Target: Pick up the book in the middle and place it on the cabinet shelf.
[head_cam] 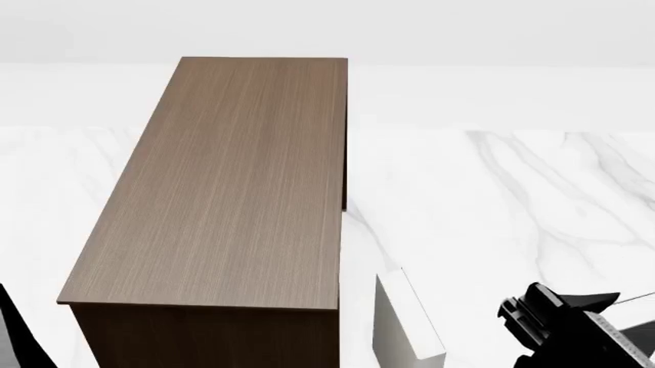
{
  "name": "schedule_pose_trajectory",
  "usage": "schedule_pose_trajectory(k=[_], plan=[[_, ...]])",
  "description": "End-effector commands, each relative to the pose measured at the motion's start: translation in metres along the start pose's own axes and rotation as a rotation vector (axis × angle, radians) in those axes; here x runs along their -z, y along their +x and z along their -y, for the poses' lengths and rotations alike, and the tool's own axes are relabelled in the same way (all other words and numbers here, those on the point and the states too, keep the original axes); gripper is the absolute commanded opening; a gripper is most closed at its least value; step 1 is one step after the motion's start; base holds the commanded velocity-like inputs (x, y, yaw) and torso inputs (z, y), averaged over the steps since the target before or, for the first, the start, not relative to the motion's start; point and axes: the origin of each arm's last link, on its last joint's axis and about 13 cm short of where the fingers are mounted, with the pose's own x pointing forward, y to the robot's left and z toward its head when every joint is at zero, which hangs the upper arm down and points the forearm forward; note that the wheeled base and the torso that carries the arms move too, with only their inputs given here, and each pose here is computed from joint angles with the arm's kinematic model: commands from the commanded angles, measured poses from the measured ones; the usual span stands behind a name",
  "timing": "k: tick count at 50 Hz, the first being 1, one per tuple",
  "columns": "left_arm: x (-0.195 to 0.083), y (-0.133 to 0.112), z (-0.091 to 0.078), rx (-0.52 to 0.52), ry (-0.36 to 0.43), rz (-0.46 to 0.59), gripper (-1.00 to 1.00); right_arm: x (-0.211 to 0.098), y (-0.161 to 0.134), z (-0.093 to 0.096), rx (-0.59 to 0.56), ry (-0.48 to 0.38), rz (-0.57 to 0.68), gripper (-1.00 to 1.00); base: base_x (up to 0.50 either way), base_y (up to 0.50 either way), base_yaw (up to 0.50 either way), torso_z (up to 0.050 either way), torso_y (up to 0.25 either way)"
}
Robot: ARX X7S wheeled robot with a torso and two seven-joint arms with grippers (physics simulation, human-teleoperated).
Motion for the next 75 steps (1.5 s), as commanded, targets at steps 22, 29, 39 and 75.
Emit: schedule_pose_trajectory(k=[22, 29, 39, 75], plan=[[0.001, 0.002, -0.001, -0.005, 0.008, 0.000, 1.00, 0.009, -0.006, -0.003, -0.060, -0.023, -0.019, 1.00, 0.00, 0.00, 0.00, 0.000, 0.000], [0.001, 0.001, -0.001, -0.004, 0.007, -0.002, 1.00, 0.014, -0.005, -0.004, -0.057, -0.038, -0.030, 1.00, 0.00, 0.00, 0.00, 0.000, 0.000], [0.001, 0.001, -0.001, -0.002, 0.004, -0.006, 1.00, 0.023, -0.007, -0.007, -0.074, -0.069, -0.067, 1.00, 0.00, 0.00, 0.00, 0.000, 0.000], [0.002, 0.000, -0.001, 0.003, 0.004, -0.010, 1.00, 0.042, -0.013, -0.011, -0.141, -0.128, -0.081, 1.00, 0.00, 0.00, 0.00, 0.000, 0.000]])
